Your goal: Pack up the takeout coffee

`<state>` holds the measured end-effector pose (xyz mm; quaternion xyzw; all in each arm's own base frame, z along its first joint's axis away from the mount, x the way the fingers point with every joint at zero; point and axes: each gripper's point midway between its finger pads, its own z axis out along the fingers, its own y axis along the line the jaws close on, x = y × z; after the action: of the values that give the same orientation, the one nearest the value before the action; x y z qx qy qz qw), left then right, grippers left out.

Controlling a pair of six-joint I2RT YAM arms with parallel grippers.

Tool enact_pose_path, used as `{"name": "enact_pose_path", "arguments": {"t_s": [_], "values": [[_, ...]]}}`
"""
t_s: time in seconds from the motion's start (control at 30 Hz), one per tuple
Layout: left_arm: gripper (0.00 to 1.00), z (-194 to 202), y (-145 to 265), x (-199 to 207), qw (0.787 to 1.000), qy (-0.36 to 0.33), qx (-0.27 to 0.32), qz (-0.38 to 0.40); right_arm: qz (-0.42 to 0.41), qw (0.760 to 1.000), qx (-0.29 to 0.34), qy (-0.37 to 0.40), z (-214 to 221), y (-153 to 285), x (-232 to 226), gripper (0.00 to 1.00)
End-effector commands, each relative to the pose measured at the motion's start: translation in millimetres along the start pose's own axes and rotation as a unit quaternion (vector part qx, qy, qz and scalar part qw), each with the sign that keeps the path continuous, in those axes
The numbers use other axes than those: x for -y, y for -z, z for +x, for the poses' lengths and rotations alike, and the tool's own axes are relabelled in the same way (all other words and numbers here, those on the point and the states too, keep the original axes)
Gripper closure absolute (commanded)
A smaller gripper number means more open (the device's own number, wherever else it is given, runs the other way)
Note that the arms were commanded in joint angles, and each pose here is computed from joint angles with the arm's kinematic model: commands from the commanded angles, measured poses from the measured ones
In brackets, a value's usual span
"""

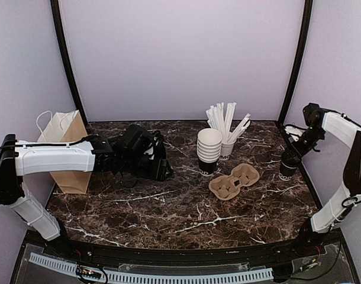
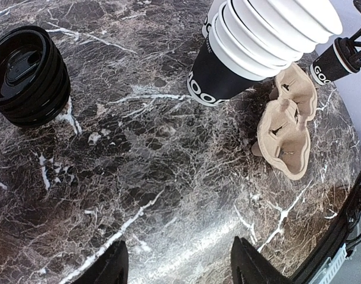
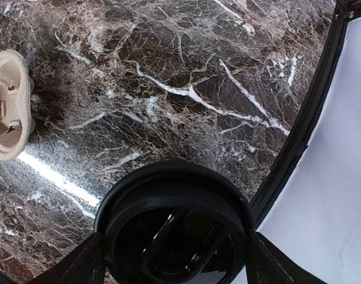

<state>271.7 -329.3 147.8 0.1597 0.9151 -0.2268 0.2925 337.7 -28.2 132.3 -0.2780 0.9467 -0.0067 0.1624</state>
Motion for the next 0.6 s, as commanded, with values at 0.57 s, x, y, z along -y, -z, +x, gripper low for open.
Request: {"name": "enact_pose_path", "arguments": {"t_s": [0.57], "values": [[0.3,-88.4,190.7,-94.7,0.951,0.009,0.049,-0.306,-0.079,0.978,0.185,0.052,-71.7,92.2,-73.6,0.08]]}}
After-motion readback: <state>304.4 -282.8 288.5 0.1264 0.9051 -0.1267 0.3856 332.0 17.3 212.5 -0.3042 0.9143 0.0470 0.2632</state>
